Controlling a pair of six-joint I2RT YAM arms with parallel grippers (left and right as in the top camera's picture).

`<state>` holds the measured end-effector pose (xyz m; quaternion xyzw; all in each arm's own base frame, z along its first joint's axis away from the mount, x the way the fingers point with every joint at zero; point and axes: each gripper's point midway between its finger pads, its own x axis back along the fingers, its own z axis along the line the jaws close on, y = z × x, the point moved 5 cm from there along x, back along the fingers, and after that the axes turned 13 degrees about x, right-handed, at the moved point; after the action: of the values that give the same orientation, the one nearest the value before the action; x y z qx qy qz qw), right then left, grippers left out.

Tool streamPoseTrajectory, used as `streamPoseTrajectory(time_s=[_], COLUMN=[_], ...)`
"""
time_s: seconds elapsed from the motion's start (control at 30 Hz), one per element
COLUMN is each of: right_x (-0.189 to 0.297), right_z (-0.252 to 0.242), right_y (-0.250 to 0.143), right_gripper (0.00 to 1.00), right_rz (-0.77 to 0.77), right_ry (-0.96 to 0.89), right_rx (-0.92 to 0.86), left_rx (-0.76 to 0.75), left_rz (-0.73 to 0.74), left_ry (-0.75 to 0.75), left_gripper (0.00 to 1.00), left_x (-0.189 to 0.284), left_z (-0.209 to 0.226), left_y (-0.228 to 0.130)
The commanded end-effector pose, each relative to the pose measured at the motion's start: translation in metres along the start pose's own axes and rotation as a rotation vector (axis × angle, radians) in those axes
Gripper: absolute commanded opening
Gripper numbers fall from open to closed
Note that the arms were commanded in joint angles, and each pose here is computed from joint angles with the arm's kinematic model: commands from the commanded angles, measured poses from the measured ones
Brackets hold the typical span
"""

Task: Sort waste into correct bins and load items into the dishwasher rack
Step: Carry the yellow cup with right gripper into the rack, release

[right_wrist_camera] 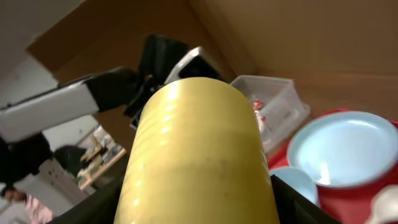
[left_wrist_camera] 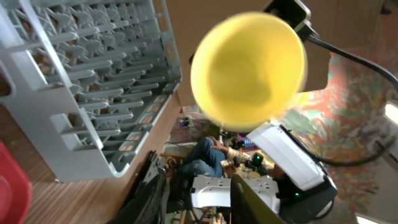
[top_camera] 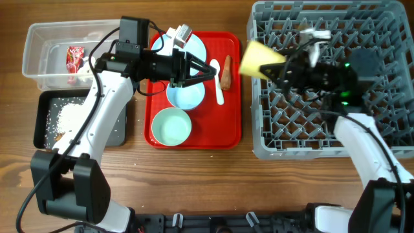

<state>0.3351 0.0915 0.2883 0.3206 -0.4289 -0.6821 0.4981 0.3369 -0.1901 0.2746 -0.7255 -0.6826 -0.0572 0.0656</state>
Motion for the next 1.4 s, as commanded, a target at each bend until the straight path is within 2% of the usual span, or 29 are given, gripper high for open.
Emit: streamPoseTrajectory(time_s=[0.0, 0.1, 0.13, 0.23, 0.27, 0.3, 0.37, 0.5, 0.63, 0.83, 0.93, 1.23, 1.33, 1.37], right_x=[0.02, 0.028, 0.032, 0.044, 0.047, 0.052, 0.064, 0.096, 0.106, 0.101, 0.101, 0.099, 0.099, 0.098], right_z=[-0.015, -0.038, -0.056, -0.073, -0.072, -0.066, -0.054, -0.025, 0.008, 0.033, 0.029, -0.013, -0.021, -0.023], right_y=[0.002, -0.009, -0.022, -0.044, -0.043, -0.037, -0.025, -0.011, -0.012, -0.071, -0.092, -0.136, -0.147, -0.148], right_gripper=[0.27, 0.27, 0.27, 0.26, 0.26, 0.26, 0.25, 0.26, 0.24, 0.22, 0.21, 0.22, 0.35, 0.45], right_rz=[-0.016, -0.025, -0.007, 0.059, 0.063, 0.063, 0.095, 0.24, 0.418, 0.743, 0.861, 1.075, 1.118, 1.12], right_ry=[-0.066, -0.222, -0.36, -0.568, -0.61, -0.666, -0.784, -1.075, -1.191, -1.187, -1.173, -1.153, -1.144, -1.144], right_rx=[-0.004, -0.035, -0.075, -0.14, -0.145, -0.131, -0.109, -0.135, -0.22, -0.471, -0.582, -0.715, -0.754, -0.756], left_rx=[-0.031, 0.013, 0.045, 0.118, 0.141, 0.179, 0.218, 0.244, 0.241, 0.239, 0.238, 0.238, 0.238, 0.239], left_rz=[-0.077, -0.178, -0.232, -0.337, -0.37, -0.424, -0.482, -0.544, -0.583, -0.592, -0.594, -0.593, -0.594, -0.594], left_ry=[0.087, 0.23, 0.319, 0.524, 0.597, 0.731, 0.895, 1.075, 1.153, 1.171, 1.174, 1.174, 1.174, 1.174], left_gripper=[0.37, 0.39, 0.39, 0.39, 0.4, 0.4, 0.46, 0.48, 0.49, 0.49, 0.49, 0.49, 0.49, 0.49], left_x=[0.001, 0.005, 0.01, 0.023, 0.029, 0.042, 0.059, 0.079, 0.089, 0.092, 0.092, 0.092, 0.092, 0.092], left_z=[0.001, 0.021, 0.033, 0.06, 0.069, 0.084, 0.1, 0.113, 0.116, 0.117, 0.117, 0.117, 0.117, 0.117], left_y=[0.007, 0.016, 0.019, 0.022, 0.022, 0.02, 0.016, 0.011, 0.011, 0.011, 0.011, 0.011, 0.011, 0.011])
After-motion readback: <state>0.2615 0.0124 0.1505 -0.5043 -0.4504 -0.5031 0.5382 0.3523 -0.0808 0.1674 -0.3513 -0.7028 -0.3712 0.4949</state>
